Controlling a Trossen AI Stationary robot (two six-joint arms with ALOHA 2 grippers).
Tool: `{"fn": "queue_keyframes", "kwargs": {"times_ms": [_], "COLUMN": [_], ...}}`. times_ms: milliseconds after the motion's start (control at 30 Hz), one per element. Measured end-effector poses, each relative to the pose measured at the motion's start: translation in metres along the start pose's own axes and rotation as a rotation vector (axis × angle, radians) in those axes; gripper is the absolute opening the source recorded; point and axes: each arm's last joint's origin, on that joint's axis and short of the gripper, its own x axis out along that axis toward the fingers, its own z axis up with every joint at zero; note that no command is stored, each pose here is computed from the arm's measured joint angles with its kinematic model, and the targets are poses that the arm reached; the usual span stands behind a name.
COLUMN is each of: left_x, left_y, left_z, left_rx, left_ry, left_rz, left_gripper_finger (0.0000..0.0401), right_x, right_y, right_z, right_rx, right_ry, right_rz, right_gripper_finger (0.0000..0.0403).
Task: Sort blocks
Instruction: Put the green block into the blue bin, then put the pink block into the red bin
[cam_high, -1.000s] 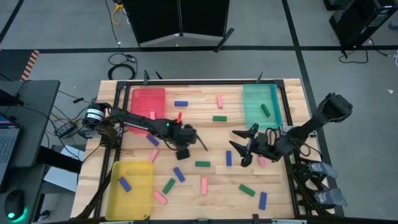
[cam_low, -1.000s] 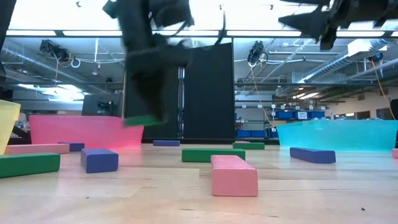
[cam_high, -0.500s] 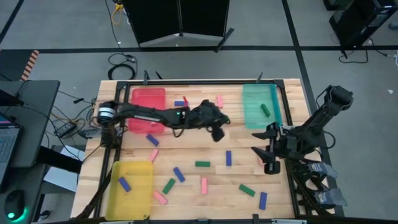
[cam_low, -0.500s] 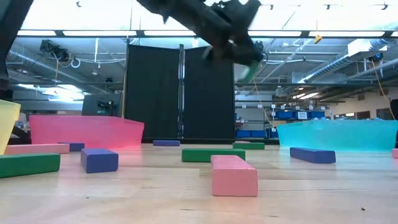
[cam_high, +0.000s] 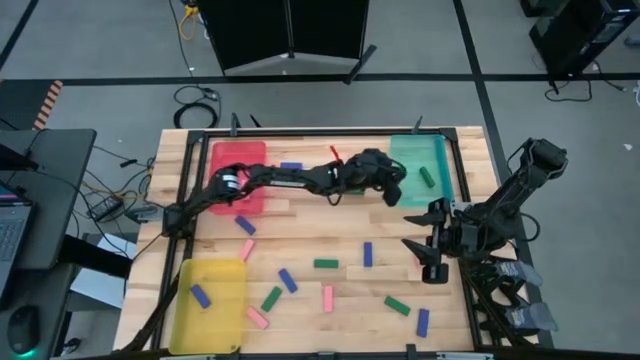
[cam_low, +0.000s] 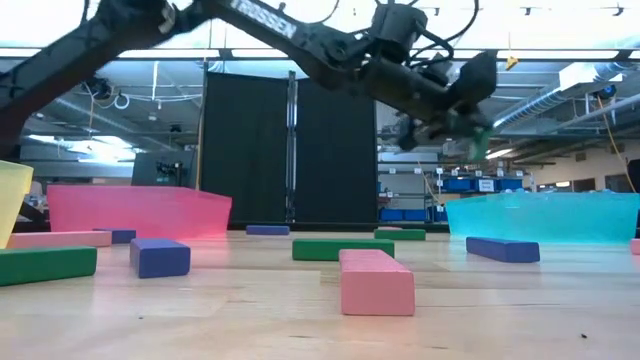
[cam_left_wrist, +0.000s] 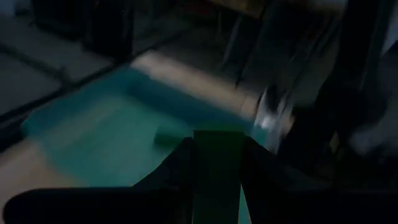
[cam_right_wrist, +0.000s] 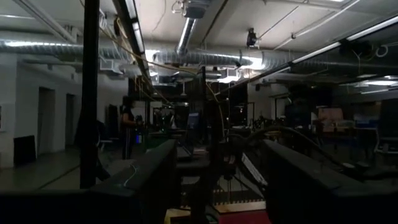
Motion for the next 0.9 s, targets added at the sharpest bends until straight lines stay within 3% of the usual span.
{"fn": "queue_keyframes", "kwargs": {"times_ms": [133, 367, 567, 767, 900], "left_x": [0.020, 0.049, 0.058, 0.056, 0.051], "left_y": [0.004, 0.007, 0.010, 0.012, 0.005], "left_z": [-0.003, -0.022, -0.039, -0.037, -0.026], "left_rx": [-0.104, -0.200, -0.267, -0.245, -0.237], "left_ry": [-0.102, -0.138, -0.081, -0.012, -0.054], "left_rz": [-0.048, -0.072, -0.040, -0.097, -0.068], "left_gripper_finger": [0.0100, 0.0100, 0.0107, 0.0256, 0.0303], "right_x": [0.000, 0.000, 0.000, 0.000, 0.000], "right_y": [0.000, 0.000, 0.000, 0.000, 0.000], "right_z": [0.000, 0.000, 0.000, 0.000, 0.000], "right_rx": [0.006, 0.008, 0.008, 0.008, 0.017], "right_ry": [-0.001, -0.004, -0.004, -0.004, -0.003], "right_rz": [-0.002, 0.002, 0.004, 0.004, 0.005], "right_gripper_finger": [0.0245, 0.0245, 0.0245, 0.0245, 0.0245]}}
